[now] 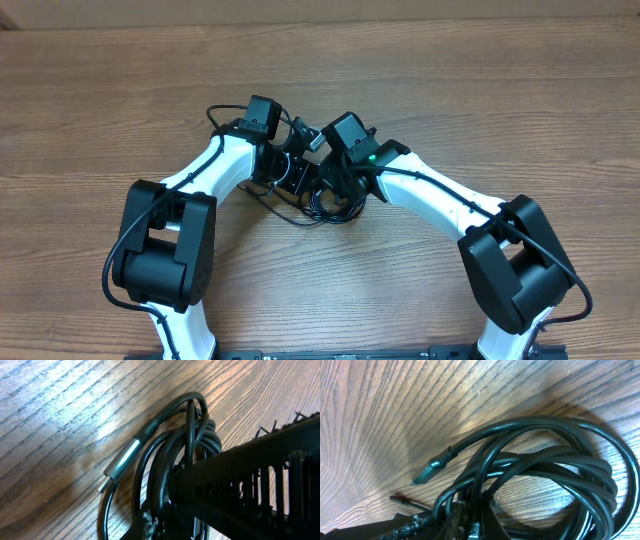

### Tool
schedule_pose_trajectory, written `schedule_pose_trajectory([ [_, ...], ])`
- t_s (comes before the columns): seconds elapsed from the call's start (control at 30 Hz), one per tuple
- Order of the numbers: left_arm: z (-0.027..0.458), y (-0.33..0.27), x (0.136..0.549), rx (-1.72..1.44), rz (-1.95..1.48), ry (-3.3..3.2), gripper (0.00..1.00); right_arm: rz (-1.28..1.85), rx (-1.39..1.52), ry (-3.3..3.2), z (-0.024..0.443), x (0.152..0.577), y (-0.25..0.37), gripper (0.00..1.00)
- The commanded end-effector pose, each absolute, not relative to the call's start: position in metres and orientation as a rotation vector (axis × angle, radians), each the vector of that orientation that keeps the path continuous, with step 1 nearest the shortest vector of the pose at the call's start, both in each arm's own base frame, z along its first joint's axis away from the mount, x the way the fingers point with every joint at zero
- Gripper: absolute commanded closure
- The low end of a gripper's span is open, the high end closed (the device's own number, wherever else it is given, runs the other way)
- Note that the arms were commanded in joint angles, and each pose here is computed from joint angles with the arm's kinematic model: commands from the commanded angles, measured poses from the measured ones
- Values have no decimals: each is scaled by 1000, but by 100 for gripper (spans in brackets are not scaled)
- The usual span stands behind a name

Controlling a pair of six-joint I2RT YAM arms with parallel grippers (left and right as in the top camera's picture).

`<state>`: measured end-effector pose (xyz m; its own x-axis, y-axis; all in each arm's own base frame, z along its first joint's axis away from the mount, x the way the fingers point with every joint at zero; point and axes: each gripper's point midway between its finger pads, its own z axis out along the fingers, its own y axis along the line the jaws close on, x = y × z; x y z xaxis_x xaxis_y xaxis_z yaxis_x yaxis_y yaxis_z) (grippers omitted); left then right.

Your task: Untangle cables

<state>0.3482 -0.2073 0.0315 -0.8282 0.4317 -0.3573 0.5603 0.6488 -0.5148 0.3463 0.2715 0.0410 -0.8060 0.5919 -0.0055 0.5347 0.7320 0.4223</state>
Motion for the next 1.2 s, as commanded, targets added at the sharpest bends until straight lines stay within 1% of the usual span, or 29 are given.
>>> schedule_pose_trajectory([
  [0.0, 39, -212, 352, 806, -959, 2648, 96, 765, 927, 2762, 69, 360, 262, 96],
  [0.1, 39, -212, 352, 807, -959, 2647, 96, 891, 883, 2777, 80, 367, 257, 96],
  [0.23, 40, -214, 351, 821, -975, 2635, 96, 904, 954, 2741, 81, 381, 237, 96],
  [0.4, 49, -223, 344, 882, -1086, 2565, 96, 801, 1021, 2649, 78, 400, 213, 96],
  [0.5, 57, -230, 338, 927, -1167, 2509, 96, 697, 1117, 2573, 75, 407, 200, 96],
  [0.63, 65, -236, 330, 959, -1265, 2456, 96, 640, 1213, 2505, 74, 411, 190, 96],
  [0.73, 67, -238, 330, 962, -1284, 2441, 96, 625, 1203, 2518, 71, 408, 194, 96],
  [0.77, 67, -238, 330, 962, -1284, 2440, 96, 610, 1198, 2518, 70, 407, 194, 93],
  [0.8, 67, -238, 330, 963, -1282, 2438, 96, 592, 1194, 2518, 69, 406, 193, 86],
  [0.83, 67, -238, 330, 964, -1281, 2438, 96, 568, 1185, 2523, 67, 405, 192, 80],
  [0.87, 67, -238, 330, 967, -1281, 2435, 96, 554, 1168, 2530, 66, 404, 191, 78],
  [0.9, 67, -238, 330, 967, -1280, 2435, 96, 544, 1115, 2546, 66, 404, 191, 73],
  [0.93, 68, -238, 331, 968, -1279, 2432, 96, 535, 1069, 2559, 67, 405, 189, 70],
  [1.0, 68, -238, 332, 970, -1275, 2425, 96, 563, 951, 2608, 69, 405, 192, 71],
  [1.03, 68, -239, 333, 972, -1272, 2419, 96, 604, 874, 2637, 74, 405, 195, 73],
  [1.07, 68, -239, 334, 974, -1269, 2414, 96, 661, 798, 2659, 81, 404, 200, 75],
  [1.17, 69, -239, 336, 968, -1267, 2410, 96, 837, 655, 2664, 112, 404, 206, 75],
])
